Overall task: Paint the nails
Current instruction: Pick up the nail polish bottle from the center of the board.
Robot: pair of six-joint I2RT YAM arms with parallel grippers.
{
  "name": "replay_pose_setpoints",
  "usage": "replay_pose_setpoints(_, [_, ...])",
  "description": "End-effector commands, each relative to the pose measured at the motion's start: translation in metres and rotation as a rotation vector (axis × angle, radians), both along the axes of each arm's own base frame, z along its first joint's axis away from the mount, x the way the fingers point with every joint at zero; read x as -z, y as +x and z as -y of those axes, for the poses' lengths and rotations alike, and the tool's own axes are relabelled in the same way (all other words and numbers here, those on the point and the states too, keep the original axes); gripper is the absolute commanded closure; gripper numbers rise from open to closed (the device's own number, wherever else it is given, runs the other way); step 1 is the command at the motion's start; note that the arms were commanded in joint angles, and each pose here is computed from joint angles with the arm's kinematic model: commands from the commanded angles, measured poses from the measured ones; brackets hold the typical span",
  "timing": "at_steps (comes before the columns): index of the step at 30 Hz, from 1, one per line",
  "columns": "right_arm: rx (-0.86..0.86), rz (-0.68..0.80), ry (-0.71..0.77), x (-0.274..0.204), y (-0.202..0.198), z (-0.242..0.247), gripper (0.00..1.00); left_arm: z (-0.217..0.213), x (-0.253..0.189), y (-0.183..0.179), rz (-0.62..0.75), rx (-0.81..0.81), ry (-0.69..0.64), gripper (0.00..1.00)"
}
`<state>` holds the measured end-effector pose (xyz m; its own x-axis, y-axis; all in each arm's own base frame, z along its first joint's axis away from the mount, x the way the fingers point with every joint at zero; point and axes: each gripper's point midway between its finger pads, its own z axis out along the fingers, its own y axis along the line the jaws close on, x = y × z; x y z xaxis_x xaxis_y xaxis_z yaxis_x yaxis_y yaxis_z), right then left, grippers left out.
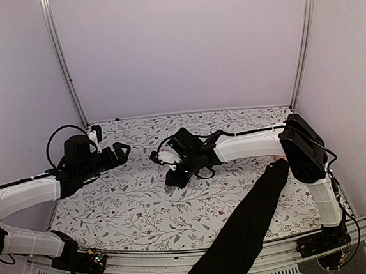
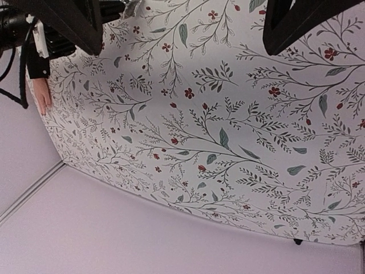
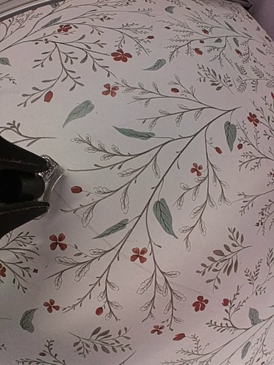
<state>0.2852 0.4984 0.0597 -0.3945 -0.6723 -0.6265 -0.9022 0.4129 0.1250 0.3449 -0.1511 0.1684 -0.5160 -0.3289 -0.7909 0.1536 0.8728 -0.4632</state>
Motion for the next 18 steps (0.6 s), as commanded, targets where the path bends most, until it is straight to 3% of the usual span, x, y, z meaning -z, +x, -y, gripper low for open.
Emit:
replay_pose_setpoints(1, [-0.016, 0.027, 0.044, -0.027, -0.005, 0.000, 0.97, -0.009, -0.001, -0.003, 0.027, -0.035, -0.014, 0.00])
replay_pose_setpoints(7, [-0.006, 0.029, 0.122, -0.072, -0.004, 0.018, 1.00, -0.015, -0.009, -0.006, 0.011, -0.065, -0.100, 0.00])
replay_pose_setpoints(10, [0.010, 0.034, 0.171, -0.101, -0.001, 0.034, 1.00, 0.003, -0.015, -0.011, 0.052, 0.062, -0.124, 0.00])
replay_pose_setpoints(18, [0.044, 0.049, 0.225, -0.153, -0.004, 0.076, 1.00, 0.071, -0.045, -0.027, 0.192, 0.340, 0.036, 0.00])
